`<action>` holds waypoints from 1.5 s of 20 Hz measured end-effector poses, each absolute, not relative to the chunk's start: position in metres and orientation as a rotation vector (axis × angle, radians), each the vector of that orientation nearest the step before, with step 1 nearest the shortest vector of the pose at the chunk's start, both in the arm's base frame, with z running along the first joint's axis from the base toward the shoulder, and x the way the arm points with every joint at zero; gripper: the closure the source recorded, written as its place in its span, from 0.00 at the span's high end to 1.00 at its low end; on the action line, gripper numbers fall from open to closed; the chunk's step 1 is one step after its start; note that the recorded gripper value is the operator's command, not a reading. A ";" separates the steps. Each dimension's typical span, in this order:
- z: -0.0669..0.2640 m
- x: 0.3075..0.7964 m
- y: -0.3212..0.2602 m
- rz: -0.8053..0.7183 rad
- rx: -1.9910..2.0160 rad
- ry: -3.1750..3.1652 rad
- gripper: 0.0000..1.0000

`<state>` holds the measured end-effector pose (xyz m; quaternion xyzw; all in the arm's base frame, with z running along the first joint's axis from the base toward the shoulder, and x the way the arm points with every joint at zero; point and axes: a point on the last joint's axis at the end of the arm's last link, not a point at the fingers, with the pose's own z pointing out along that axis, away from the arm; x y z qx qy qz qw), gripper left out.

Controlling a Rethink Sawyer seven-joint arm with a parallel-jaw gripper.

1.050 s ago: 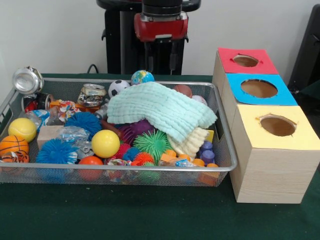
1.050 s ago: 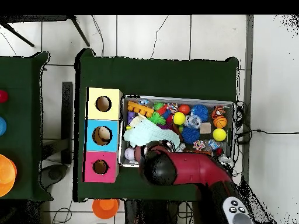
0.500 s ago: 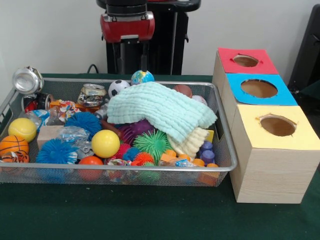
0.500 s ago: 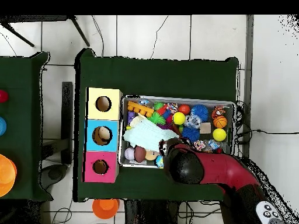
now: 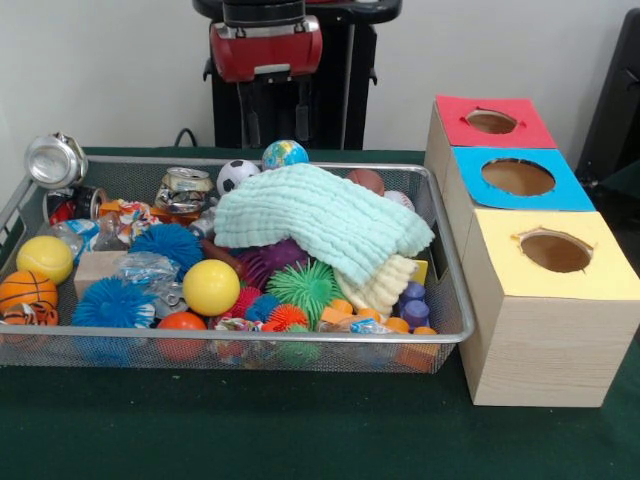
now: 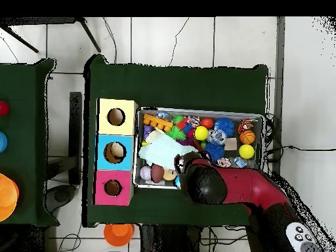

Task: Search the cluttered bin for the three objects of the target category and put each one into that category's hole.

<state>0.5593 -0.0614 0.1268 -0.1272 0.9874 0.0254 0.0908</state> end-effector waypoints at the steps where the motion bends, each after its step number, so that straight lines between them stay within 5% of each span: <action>1: 0.127 0.560 -0.060 0.077 -0.387 2.931 1.00; 30: 0.139 0.565 -0.069 0.123 -0.452 2.932 1.00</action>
